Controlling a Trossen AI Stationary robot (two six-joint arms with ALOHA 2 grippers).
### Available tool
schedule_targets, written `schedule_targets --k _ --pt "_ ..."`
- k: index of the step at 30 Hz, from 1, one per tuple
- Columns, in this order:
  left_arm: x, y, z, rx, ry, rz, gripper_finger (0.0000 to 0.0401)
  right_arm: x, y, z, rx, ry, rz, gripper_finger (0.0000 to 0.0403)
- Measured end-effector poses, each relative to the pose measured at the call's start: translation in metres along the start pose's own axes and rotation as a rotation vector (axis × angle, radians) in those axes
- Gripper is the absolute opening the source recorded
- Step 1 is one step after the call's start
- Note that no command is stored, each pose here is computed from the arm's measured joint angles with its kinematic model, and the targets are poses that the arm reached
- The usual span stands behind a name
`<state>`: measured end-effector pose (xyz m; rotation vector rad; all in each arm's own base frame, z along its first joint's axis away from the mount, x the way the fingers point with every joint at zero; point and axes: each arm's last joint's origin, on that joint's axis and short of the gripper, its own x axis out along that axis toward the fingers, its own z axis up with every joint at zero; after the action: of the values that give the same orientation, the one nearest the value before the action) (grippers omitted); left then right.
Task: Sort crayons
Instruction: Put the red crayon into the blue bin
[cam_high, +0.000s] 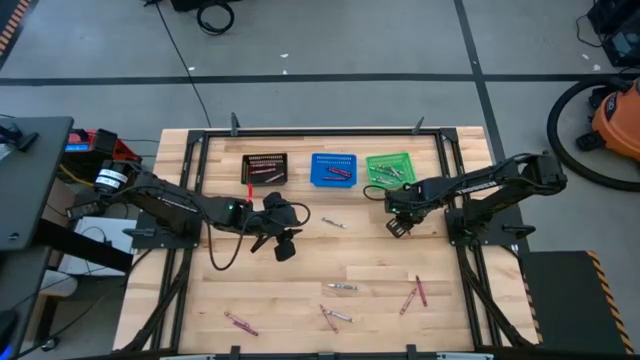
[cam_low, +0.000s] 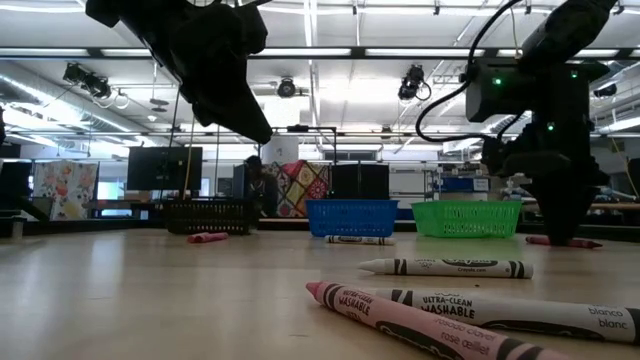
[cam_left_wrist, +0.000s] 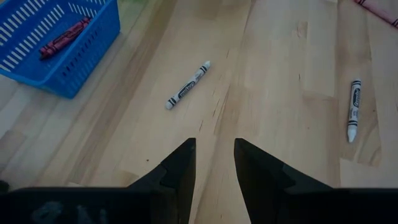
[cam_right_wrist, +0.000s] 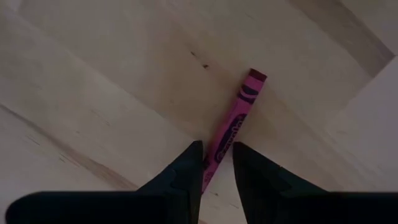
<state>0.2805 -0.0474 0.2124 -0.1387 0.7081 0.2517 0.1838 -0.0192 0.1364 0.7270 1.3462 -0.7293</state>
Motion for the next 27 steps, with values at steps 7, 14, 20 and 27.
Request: schedule_targets --k 7,14,20,27 --pt "0.0 0.0 0.0 -0.016 0.0 0.0 0.0121 0.0001 -0.0001 0.0016 0.0 -0.039 -0.022 0.0057" --pt "0.0 0.0001 0.0001 -0.028 -0.001 0.0 0.0121 0.0001 0.0009 0.0031 -0.021 -0.06 -0.016 0.0007" --pt "0.0001 0.0003 0.0002 -0.029 -0.001 0.0 0.0121 0.0001 0.0012 0.0033 -0.045 -0.059 -0.013 0.0008" --pt "0.0001 0.0002 0.0003 -0.042 -0.002 0.0 0.0121 -0.0014 0.0035 0.0037 -0.064 -0.038 0.014 0.0008"
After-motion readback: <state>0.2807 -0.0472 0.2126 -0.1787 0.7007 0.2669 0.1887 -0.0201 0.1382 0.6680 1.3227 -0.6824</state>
